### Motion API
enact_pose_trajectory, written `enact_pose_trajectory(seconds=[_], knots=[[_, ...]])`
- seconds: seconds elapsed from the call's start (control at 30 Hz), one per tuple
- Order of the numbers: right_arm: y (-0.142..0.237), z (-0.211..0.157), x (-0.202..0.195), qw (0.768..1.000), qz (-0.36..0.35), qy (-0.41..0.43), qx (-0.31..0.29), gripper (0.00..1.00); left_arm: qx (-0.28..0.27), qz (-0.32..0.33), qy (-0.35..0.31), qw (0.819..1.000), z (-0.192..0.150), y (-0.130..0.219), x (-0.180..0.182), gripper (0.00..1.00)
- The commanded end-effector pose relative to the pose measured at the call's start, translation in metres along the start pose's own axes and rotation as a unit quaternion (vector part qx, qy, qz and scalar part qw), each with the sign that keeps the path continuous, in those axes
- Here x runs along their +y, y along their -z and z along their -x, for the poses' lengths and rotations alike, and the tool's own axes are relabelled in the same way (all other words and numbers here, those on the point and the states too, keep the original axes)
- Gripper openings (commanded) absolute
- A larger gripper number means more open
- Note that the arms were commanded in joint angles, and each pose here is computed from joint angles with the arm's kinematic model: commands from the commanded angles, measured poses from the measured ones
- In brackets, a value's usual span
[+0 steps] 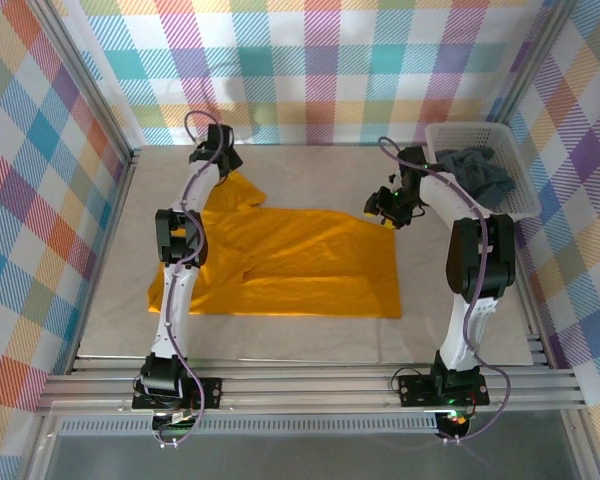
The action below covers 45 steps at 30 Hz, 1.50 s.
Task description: Fold and stack the t-shirts
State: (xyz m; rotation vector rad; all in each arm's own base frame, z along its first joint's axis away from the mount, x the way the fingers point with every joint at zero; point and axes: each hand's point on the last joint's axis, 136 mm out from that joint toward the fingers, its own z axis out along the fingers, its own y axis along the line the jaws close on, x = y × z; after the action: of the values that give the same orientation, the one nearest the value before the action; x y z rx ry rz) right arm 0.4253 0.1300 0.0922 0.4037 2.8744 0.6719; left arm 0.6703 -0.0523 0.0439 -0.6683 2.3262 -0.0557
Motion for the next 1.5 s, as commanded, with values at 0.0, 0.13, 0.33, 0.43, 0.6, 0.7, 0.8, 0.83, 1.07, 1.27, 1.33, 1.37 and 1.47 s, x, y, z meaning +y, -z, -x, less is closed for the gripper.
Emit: enact_pose_trajectory(seconds=[0.0, 0.13, 0.33, 0.43, 0.6, 0.7, 0.8, 0.83, 1.07, 1.27, 1.33, 1.37, 1.47], knots=[[0.008, 0.000, 0.009, 1.000, 0.021, 0.000, -0.007, 0.52, 0.023, 0.057, -0.052, 0.997, -0.021, 0.004, 0.013, 0.65], [0.009, 0.000, 0.012, 1.000, 0.028, 0.000, -0.006, 0.52, 0.041, 0.088, -0.060, 0.993, -0.032, 0.004, 0.028, 0.60], [0.010, 0.000, 0.014, 0.999, 0.033, 0.000, -0.007, 0.52, 0.079, 0.094, -0.056, 0.991, -0.049, 0.002, 0.035, 0.40], [0.010, 0.000, 0.013, 1.000, 0.030, -0.001, -0.007, 0.52, 0.098, 0.088, -0.054, 0.990, -0.057, 0.003, 0.034, 0.28], [0.010, 0.007, 0.003, 1.000, 0.014, -0.013, -0.018, 0.52, 0.092, 0.100, -0.044, 0.990, -0.047, 0.018, 0.036, 0.00], [0.008, 0.017, -0.008, 0.999, -0.005, -0.030, -0.029, 0.52, 0.070, 0.098, -0.025, 0.992, -0.027, 0.040, 0.031, 0.00], [-0.002, 0.026, -0.022, 0.998, -0.028, -0.041, -0.032, 0.50, 0.047, 0.077, -0.008, 0.996, -0.007, 0.069, 0.016, 0.00], [-0.007, 0.030, -0.024, 0.998, -0.031, -0.038, -0.031, 0.50, 0.040, 0.069, -0.002, 0.997, 0.000, 0.080, 0.011, 0.00], [-0.031, 0.037, -0.008, 0.998, -0.012, 0.058, -0.007, 0.53, 0.051, 0.063, 0.005, 0.997, -0.002, 0.123, 0.005, 0.00], [-0.041, 0.040, -0.013, 0.985, -0.073, 0.154, -0.001, 0.56, 0.079, 0.083, -0.007, 0.993, -0.021, 0.142, 0.026, 0.00], [-0.045, 0.038, -0.016, 0.983, -0.088, 0.163, 0.006, 0.56, 0.082, 0.079, -0.006, 0.993, -0.027, 0.147, 0.029, 0.00], [-0.047, 0.036, -0.016, 0.981, -0.091, 0.169, 0.008, 0.56, 0.084, 0.079, -0.007, 0.993, -0.030, 0.151, 0.032, 0.00], [-0.052, 0.028, -0.013, 0.977, -0.101, 0.186, 0.016, 0.56, 0.091, 0.080, -0.007, 0.993, -0.037, 0.158, 0.037, 0.00]])
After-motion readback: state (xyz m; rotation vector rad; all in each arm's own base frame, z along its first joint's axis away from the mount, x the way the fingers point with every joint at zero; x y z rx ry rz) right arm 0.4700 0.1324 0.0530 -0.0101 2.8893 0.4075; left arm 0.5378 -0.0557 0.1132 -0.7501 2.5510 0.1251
